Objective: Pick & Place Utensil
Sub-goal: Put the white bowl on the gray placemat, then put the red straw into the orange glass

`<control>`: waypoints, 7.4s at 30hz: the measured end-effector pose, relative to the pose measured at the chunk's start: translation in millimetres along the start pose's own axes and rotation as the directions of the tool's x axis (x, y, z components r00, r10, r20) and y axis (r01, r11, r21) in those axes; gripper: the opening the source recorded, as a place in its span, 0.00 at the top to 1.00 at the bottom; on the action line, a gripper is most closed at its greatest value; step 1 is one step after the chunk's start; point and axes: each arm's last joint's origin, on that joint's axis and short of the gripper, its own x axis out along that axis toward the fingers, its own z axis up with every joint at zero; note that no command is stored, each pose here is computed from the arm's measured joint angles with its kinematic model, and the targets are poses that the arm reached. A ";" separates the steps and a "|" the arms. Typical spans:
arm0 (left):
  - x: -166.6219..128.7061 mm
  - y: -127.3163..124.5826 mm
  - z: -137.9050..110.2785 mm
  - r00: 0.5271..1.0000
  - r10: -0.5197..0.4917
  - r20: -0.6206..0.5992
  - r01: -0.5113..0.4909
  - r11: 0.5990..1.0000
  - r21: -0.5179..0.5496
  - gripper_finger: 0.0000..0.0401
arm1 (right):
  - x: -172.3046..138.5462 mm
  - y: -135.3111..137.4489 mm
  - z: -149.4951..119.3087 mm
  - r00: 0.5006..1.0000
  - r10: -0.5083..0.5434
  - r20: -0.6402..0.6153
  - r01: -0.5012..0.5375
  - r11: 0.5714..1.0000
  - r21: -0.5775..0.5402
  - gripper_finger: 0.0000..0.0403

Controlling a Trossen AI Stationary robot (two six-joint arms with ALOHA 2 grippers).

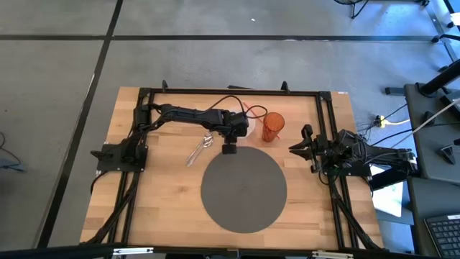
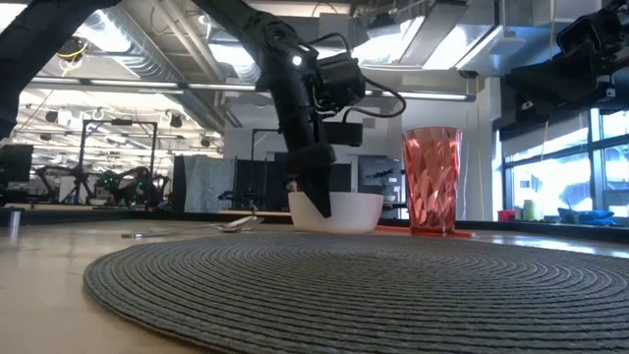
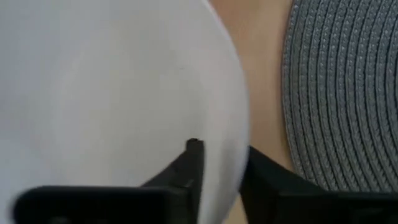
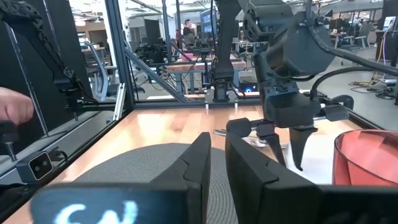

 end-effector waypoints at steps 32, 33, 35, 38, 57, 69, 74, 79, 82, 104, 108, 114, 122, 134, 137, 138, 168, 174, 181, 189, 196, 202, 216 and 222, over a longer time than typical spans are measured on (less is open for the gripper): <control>-70.0 -111.6 8.3 1.000 -0.025 0.010 0.025 0.997 -0.076 0.99 | 0.0 -1.0 -0.8 0.999 -0.035 -0.007 0.035 0.999 0.002 0.87; -72.9 -118.2 9.3 1.000 -0.015 0.016 0.016 0.997 -0.076 0.99 | 0.0 -1.0 -0.8 0.999 -0.035 -0.007 0.035 0.999 0.002 0.87; -77.2 -130.4 11.3 0.999 -0.015 0.041 0.018 0.997 -0.071 0.99 | 0.0 -1.0 -0.8 0.999 -0.035 -0.007 0.035 0.999 0.002 0.87; -81.3 -148.9 10.3 0.998 -0.028 0.056 0.031 0.998 -0.047 0.99 | 0.0 -1.0 -0.8 0.999 -0.035 -0.007 0.035 0.999 0.002 0.87; -72.8 -220.1 45.6 0.974 -0.174 0.148 0.184 0.981 -0.057 0.99 | 0.0 -1.0 -0.8 0.999 -0.035 -0.007 0.035 0.999 0.009 0.87; -41.9 -254.8 65.9 0.991 -0.127 -0.036 0.127 0.992 0.005 0.99 | 0.0 -1.0 -0.8 0.999 -0.034 -0.007 0.035 0.999 0.038 0.87; -40.5 -256.2 68.4 0.989 -0.143 -0.043 0.144 0.990 0.004 0.99 | 0.0 -1.0 -0.8 0.999 -0.034 -0.007 0.034 0.999 0.039 0.87; -41.8 -257.7 67.7 0.982 -0.180 -0.059 0.180 0.984 0.005 0.99 | 0.0 -1.0 -0.8 0.999 -0.034 -0.007 0.034 0.999 0.037 0.87; -42.9 -260.9 66.5 0.978 -0.196 -0.065 0.197 0.980 0.003 0.99 | 0.0 -1.0 -0.8 0.999 -0.034 -0.007 0.034 0.999 0.036 0.87; -56.0 -263.4 72.1 0.947 -0.312 -0.074 0.312 0.950 -0.007 0.78 | 0.0 -1.0 -0.8 0.999 -0.034 -0.007 0.034 0.999 0.031 0.87; -80.2 -261.4 82.8 0.915 -0.400 -0.058 0.402 0.915 0.021 0.76 | 0.0 -1.0 -0.8 0.999 -0.034 -0.007 0.034 0.999 0.031 0.87; -130.0 -244.6 80.9 0.925 -0.377 -0.039 0.379 0.915 0.140 0.78 | 0.0 -0.9 -0.8 0.999 -0.032 -0.007 0.032 0.999 0.034 0.87; -236.2 -194.7 65.9 0.958 -0.207 0.197 0.119 0.916 0.383 0.91 | 0.1 -1.0 -0.9 0.999 -0.032 -0.009 0.032 0.999 0.035 0.87; -250.7 -64.3 -5.3 0.724 -0.236 0.648 0.088 0.964 0.253 1.00 | 0.1 -1.0 -0.9 0.999 -0.032 -0.009 0.033 0.999 0.032 0.87; -236.7 -40.8 -44.4 0.659 -0.098 0.746 0.025 0.994 0.108 0.99 | 0.1 -1.0 -0.9 0.999 -0.034 -0.009 0.034 0.999 0.032 0.87; -230.0 -34.6 -59.2 0.640 -0.060 0.766 0.016 0.998 0.065 0.99 | 0.1 -1.0 -0.9 0.999 -0.034 -0.009 0.034 0.999 0.032 0.87; -176.8 -29.8 -242.7 0.099 0.592 0.800 -0.005 0.804 -0.594 1.00 | -0.1 -3.4 1.7 0.992 -0.121 0.022 0.122 0.991 -0.055 0.87; -158.7 -29.6 -253.0 0.142 0.657 0.740 -0.084 0.753 -0.652 0.99 | -0.3 -4.6 2.3 0.986 -0.163 0.030 0.165 0.981 -0.106 0.87; -149.7 -28.6 -257.8 0.197 0.653 0.731 -0.174 0.757 -0.630 0.99 | -0.3 -4.4 2.2 0.988 -0.154 0.029 0.156 0.983 -0.094 0.87; -154.7 -45.5 -267.6 0.241 0.573 0.783 -0.160 0.819 -0.551 1.00 | -0.2 -3.9 2.8 0.990 -0.138 0.034 0.141 0.983 -0.118 0.87; -169.9 -55.2 -277.7 0.148 0.518 0.842 -0.164 0.853 -0.496 1.00 | -0.6 -5.1 5.7 0.981 -0.185 0.067 0.192 0.974 -0.122 0.87; -169.5 -57.2 -281.8 0.161 0.507 0.847 -0.151 0.860 -0.487 0.99 | -0.4 -5.3 2.7 0.982 -0.187 0.036 0.190 0.979 -0.073 0.87; -172.3 -54.7 -282.9 0.138 0.582 0.801 -0.061 0.812 -0.580 0.99 | -1.6 -5.2 13.5 0.973 -0.212 0.090 0.210 0.977 0.025 0.98; -174.7 -53.8 -283.2 0.118 0.604 0.788 -0.072 0.797 -0.600 0.99 | -2.6 -2.8 62.5 0.959 -0.250 0.137 0.256 0.966 -0.030 0.99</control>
